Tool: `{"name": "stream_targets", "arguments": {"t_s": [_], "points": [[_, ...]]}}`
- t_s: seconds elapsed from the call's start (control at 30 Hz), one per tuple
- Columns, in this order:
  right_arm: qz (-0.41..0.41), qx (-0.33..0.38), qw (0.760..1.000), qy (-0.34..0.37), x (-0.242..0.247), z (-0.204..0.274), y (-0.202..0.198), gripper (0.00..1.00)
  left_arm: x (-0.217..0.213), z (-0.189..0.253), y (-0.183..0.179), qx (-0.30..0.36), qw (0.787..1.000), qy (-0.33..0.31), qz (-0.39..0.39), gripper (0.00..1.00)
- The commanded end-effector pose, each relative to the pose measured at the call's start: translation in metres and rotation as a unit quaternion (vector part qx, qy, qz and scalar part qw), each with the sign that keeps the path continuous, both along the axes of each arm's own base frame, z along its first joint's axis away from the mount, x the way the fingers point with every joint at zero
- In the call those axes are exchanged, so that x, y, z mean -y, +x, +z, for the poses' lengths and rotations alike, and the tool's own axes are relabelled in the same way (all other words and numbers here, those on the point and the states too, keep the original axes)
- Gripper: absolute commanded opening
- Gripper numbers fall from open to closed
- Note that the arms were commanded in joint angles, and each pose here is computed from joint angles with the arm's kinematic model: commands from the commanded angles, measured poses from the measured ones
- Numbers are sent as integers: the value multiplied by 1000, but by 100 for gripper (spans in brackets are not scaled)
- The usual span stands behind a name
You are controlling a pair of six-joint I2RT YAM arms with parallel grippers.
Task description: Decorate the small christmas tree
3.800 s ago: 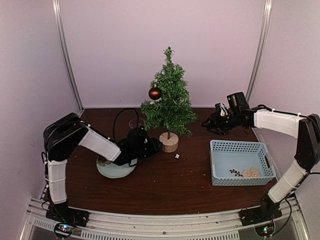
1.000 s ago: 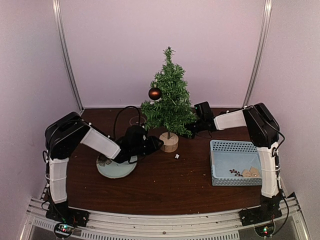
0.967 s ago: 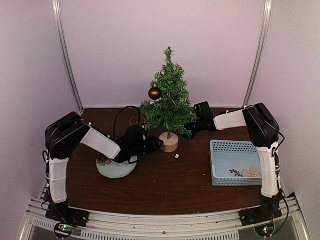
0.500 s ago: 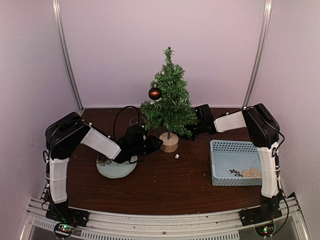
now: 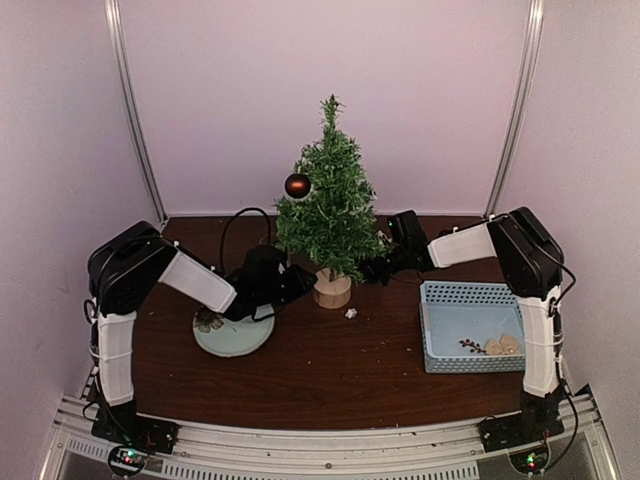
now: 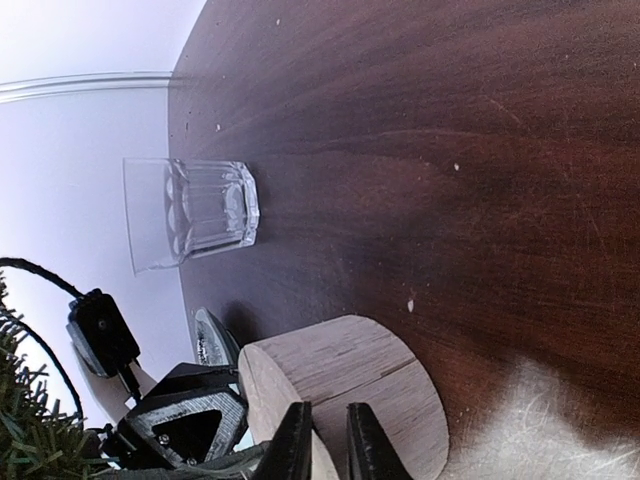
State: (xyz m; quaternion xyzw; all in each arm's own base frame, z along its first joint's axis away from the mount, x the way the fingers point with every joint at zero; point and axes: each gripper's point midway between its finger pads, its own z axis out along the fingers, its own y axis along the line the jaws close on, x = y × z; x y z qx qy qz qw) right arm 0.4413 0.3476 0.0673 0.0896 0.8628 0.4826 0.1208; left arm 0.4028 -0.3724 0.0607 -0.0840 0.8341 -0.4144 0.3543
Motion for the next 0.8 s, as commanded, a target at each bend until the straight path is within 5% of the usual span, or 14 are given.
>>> {"name": "stream_targets", "arguments": {"t_s": [0.0, 0.4, 0.77], "points": [[19, -20, 1000, -9, -12, 4, -25, 11, -10, -9, 1, -11, 999, 30, -11, 17], [20, -28, 999, -28, -6, 12, -46, 11, -8, -9, 2, -9, 998, 40, -51, 17], [-49, 2, 996, -77, 44, 37, -29, 20, -49, 13, 9, 6, 997, 75, 12, 29]]}}
